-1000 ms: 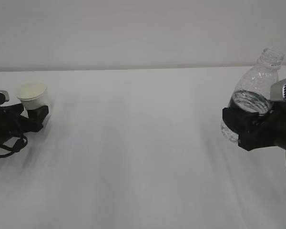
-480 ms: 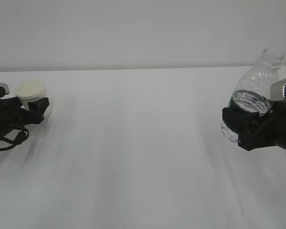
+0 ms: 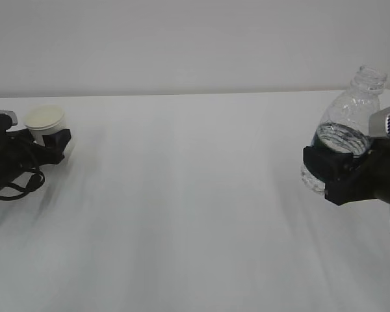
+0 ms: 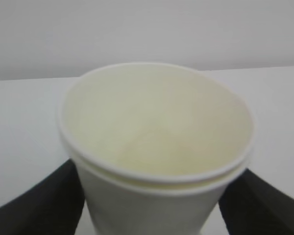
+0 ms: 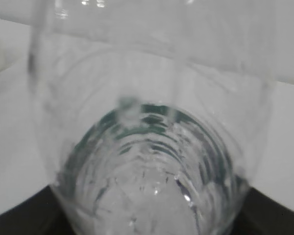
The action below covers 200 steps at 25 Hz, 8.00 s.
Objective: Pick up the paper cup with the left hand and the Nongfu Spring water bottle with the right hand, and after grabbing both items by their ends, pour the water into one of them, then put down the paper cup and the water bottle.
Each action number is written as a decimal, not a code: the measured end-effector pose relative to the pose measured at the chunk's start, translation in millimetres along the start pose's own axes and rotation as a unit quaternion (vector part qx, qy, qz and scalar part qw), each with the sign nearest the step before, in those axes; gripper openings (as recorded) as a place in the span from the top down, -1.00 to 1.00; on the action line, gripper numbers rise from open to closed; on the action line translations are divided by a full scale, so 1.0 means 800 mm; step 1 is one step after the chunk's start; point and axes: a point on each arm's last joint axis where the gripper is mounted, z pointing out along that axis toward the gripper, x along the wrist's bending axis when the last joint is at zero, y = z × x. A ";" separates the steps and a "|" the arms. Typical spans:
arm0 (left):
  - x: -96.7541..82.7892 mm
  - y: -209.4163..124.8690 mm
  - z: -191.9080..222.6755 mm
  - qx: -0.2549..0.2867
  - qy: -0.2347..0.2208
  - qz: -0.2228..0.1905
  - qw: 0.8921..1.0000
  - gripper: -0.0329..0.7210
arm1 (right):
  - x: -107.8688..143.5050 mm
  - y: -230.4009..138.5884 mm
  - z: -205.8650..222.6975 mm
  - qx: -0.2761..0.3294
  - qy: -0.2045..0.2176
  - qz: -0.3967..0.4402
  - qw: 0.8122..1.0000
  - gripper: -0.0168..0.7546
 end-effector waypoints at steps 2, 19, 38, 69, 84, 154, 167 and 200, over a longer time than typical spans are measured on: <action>0.001 -0.001 0.003 -0.001 0.000 -0.002 1.000 -0.66 | 0.000 0.000 0.000 0.000 0.000 0.000 1.000 -0.23; 0.003 -0.002 0.018 -0.003 -0.011 0.006 1.000 -0.64 | 0.000 0.000 0.000 0.000 0.000 0.000 1.000 -0.23; -0.011 -0.004 0.018 0.004 -0.066 0.014 0.998 -0.49 | 0.000 0.000 0.000 0.000 0.000 0.001 1.000 -0.23; -0.083 0.034 -0.042 0.065 -0.299 0.037 0.951 -0.44 | 0.000 -0.004 0.000 0.019 0.000 -0.002 1.000 -0.23; -0.171 0.025 -0.044 0.074 -0.385 0.048 0.919 -0.44 | 0.002 -0.006 0.000 0.024 0.011 -0.014 1.000 -0.23; -0.274 0.009 -0.072 0.068 -0.497 0.108 0.858 -0.42 | 0.011 0.035 0.101 0.066 0.136 -0.251 0.956 -0.23; -0.278 0.007 -0.075 0.070 -0.509 0.113 0.851 -0.42 | 0.011 0.034 0.101 0.056 0.142 -0.336 0.929 -0.23; -0.298 0.003 -0.084 0.051 -0.534 0.151 0.831 -0.39 | 0.004 0.038 0.103 0.038 0.113 -0.453 0.883 -0.23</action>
